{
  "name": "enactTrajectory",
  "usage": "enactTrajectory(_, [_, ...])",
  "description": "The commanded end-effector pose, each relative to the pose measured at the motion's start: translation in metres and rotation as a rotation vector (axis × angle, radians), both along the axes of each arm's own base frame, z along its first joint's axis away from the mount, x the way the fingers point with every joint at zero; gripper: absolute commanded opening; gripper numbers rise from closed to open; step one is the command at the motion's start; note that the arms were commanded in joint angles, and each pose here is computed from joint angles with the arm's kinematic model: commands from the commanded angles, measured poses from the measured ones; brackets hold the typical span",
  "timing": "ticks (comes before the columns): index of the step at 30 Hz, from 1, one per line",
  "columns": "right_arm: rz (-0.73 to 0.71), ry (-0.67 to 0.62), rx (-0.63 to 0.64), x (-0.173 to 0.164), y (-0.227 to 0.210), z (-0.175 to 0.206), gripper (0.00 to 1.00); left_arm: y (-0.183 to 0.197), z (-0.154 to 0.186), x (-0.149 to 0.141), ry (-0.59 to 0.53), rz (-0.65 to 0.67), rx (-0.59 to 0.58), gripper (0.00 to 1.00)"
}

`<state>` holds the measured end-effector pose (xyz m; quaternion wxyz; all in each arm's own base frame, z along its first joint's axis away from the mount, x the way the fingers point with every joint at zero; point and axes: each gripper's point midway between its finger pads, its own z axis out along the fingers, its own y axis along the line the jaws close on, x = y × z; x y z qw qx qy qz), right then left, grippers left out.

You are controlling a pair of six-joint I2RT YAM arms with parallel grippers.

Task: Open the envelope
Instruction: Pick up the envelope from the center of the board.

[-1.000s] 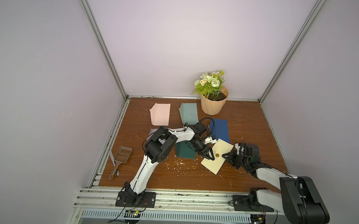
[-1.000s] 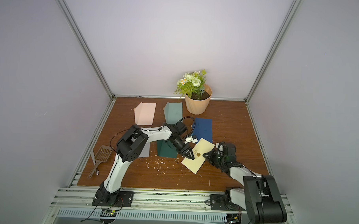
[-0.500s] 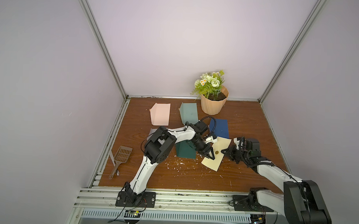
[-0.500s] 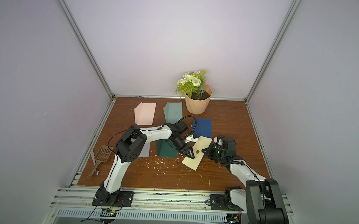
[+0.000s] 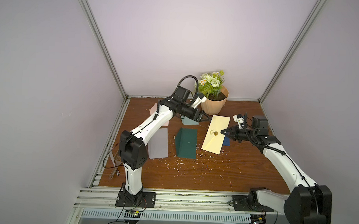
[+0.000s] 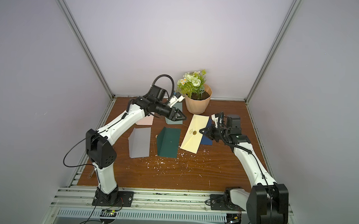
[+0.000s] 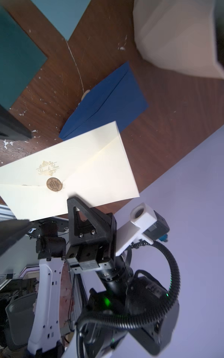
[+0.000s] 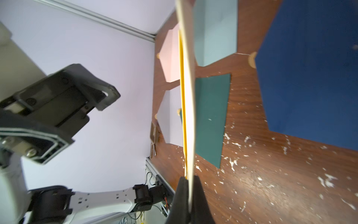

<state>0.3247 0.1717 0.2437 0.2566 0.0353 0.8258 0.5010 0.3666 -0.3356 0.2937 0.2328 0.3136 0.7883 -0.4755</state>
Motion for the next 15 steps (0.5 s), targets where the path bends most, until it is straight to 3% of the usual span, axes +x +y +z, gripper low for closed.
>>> enactTrajectory(1, [0.196, -0.147, 0.132, -0.003, 0.035, 0.064, 0.0, 0.027, 0.01, 0.006, 0.04, -0.015, -0.08, 0.66])
enactTrajectory(8, [0.377, -0.275, 0.187, 0.015, 0.083, 0.12, 0.0, 0.067, 0.048, 0.024, 0.008, 0.045, -0.221, 0.67])
enactTrajectory(15, [0.444, -0.333, 0.219, 0.035, 0.104, 0.14, 0.0, 0.079, 0.111, 0.0, -0.067, -0.003, -0.553, 0.64])
